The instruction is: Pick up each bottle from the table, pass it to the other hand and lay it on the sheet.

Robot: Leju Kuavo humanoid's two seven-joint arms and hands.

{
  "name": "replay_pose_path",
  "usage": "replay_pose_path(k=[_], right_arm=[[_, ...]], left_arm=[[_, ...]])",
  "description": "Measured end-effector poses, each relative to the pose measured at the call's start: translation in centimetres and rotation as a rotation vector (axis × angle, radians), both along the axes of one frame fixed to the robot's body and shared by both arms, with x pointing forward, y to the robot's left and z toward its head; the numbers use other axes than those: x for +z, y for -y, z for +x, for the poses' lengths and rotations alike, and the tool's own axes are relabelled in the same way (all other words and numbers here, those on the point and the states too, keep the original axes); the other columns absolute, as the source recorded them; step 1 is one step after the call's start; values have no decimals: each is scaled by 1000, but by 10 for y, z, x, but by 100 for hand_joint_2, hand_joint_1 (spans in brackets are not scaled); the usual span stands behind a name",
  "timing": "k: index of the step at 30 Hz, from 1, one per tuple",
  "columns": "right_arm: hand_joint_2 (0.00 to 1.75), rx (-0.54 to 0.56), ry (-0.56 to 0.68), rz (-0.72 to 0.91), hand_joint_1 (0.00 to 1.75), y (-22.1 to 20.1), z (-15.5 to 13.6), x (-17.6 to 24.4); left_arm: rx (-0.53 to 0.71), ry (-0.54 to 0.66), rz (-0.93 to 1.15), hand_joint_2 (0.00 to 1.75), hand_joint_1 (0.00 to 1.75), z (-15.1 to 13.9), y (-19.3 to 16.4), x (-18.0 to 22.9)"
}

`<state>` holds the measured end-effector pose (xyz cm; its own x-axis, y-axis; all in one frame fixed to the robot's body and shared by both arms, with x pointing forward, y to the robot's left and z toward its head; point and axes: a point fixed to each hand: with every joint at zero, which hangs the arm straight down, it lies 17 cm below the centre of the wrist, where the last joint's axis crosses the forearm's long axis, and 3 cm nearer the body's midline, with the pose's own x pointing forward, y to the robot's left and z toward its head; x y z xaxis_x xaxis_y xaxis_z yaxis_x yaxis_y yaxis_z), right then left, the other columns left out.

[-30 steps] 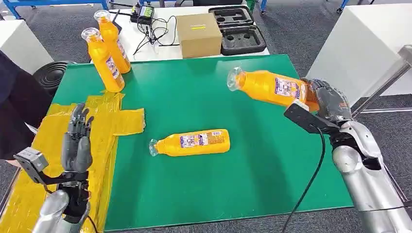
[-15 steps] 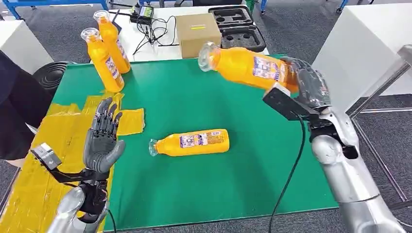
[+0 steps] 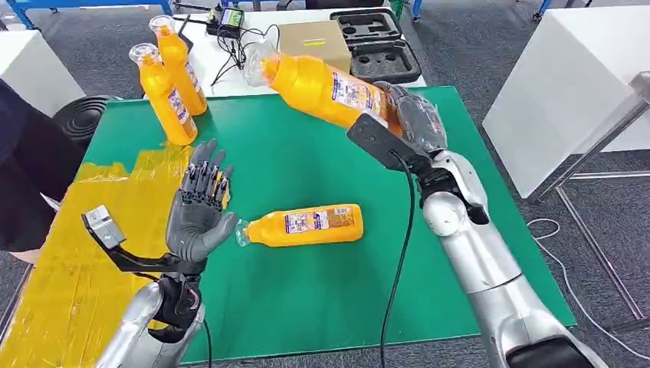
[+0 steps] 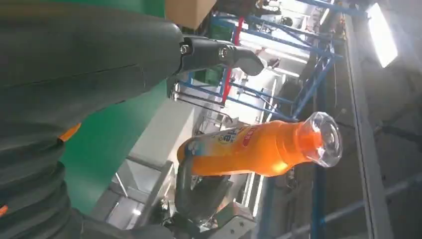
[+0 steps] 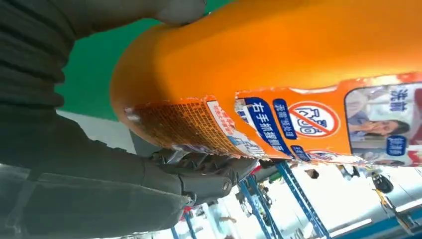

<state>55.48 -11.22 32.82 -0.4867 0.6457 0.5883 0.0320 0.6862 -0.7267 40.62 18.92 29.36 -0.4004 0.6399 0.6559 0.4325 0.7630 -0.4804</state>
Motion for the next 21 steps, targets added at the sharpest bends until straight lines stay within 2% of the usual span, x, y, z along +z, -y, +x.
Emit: replay_pose_path(k=[10, 21], right_arm=[[175, 159, -18, 3, 175, -89, -38, -13], [175, 279, -51, -6, 175, -142, -70, -33]], left_arm=[[93, -8, -36, 175, 0, 3, -16, 4], [192, -19, -70, 175, 0, -8, -43, 0]])
